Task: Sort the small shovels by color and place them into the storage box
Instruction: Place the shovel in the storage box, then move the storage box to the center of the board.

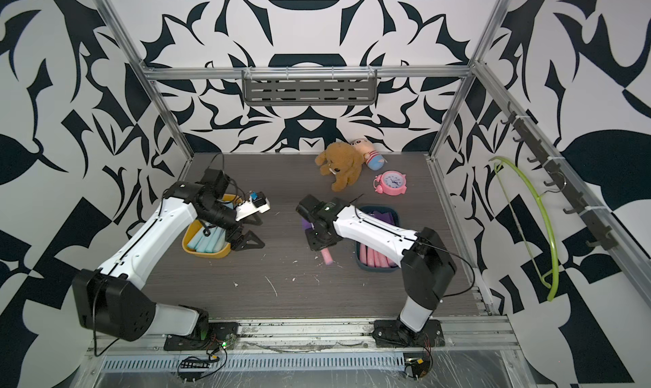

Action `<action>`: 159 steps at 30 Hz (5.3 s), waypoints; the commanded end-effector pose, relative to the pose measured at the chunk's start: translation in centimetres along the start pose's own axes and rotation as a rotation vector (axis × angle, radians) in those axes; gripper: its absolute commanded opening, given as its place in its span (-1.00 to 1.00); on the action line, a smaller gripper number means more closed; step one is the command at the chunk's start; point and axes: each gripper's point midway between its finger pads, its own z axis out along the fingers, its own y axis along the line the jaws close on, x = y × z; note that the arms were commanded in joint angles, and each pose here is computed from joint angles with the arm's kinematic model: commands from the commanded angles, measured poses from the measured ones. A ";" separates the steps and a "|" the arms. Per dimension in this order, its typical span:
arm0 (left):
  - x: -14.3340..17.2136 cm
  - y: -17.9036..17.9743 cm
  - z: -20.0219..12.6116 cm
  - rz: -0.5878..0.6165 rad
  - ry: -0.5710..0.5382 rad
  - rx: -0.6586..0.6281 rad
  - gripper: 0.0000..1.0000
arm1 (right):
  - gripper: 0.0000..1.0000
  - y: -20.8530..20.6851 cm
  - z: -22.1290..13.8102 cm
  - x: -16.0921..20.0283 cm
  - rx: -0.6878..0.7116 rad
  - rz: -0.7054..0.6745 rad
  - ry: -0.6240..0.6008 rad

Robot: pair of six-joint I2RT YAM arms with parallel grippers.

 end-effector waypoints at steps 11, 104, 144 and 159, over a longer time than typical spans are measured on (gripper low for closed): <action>-7.2 2.2 6.4 -0.140 -0.028 0.104 0.92 | -0.77 -15.0 -0.9 4.0 0.155 0.271 0.106; -2.8 6.2 -0.9 -0.286 -0.251 -0.135 0.98 | 0.42 -18.1 1.7 -4.8 -0.146 0.531 -0.133; 21.0 23.7 -12.6 -1.104 -0.196 -0.953 0.99 | 0.37 -10.5 1.9 -6.7 -0.227 0.403 -0.176; 18.2 22.8 -7.0 -1.201 -0.296 -0.638 1.00 | 0.37 -9.8 1.6 -5.7 -0.276 0.414 -0.182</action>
